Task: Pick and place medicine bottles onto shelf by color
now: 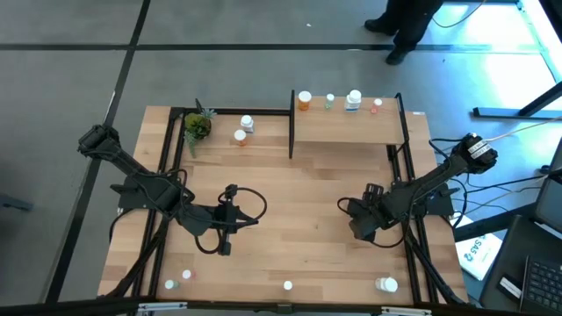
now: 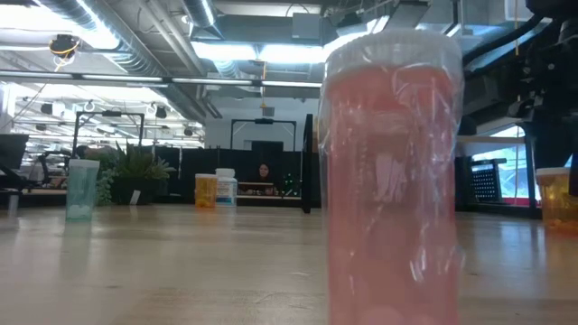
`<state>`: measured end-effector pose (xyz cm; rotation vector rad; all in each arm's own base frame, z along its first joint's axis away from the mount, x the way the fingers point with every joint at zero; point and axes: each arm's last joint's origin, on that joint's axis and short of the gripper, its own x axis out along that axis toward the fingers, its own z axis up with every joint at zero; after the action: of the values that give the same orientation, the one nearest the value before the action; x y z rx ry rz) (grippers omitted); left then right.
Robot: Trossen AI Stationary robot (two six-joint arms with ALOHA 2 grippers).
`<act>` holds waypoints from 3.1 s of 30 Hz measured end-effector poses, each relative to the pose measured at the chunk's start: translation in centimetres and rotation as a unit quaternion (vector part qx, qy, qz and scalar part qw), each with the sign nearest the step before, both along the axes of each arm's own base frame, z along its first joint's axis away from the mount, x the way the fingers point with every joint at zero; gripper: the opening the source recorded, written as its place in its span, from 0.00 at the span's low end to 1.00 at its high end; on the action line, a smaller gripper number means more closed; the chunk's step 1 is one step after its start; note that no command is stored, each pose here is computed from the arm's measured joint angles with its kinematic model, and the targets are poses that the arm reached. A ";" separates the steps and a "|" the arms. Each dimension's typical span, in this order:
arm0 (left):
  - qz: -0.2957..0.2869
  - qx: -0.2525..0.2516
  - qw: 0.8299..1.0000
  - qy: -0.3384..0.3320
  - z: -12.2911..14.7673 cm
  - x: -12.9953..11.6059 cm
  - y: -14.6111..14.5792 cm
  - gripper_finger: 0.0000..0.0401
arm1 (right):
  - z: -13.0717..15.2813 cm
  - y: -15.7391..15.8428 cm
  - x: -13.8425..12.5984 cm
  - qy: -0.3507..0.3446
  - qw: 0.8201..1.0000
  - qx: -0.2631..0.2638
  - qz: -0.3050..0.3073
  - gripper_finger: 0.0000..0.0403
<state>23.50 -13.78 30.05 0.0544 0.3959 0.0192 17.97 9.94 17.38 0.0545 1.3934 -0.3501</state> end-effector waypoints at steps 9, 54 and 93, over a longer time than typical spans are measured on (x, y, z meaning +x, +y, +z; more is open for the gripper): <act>0.000 0.000 1.000 0.000 0.0 0.0 0.0 0.00 | 0.0 0.0 0.0 -0.001 1.000 0.000 -0.001 0.53; 0.000 0.000 1.000 0.000 0.0 0.0 0.0 0.00 | 12.7 -2.3 6.0 -0.126 0.991 0.045 -0.005 0.54; 0.220 0.073 0.972 -0.037 0.4 1.7 4.8 0.00 | 20.8 -20.2 15.2 -0.084 0.992 -0.036 0.081 0.54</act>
<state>25.23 -8.98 30.42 0.1106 0.3243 0.4871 33.14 -10.24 38.14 -0.0863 1.2081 -0.2536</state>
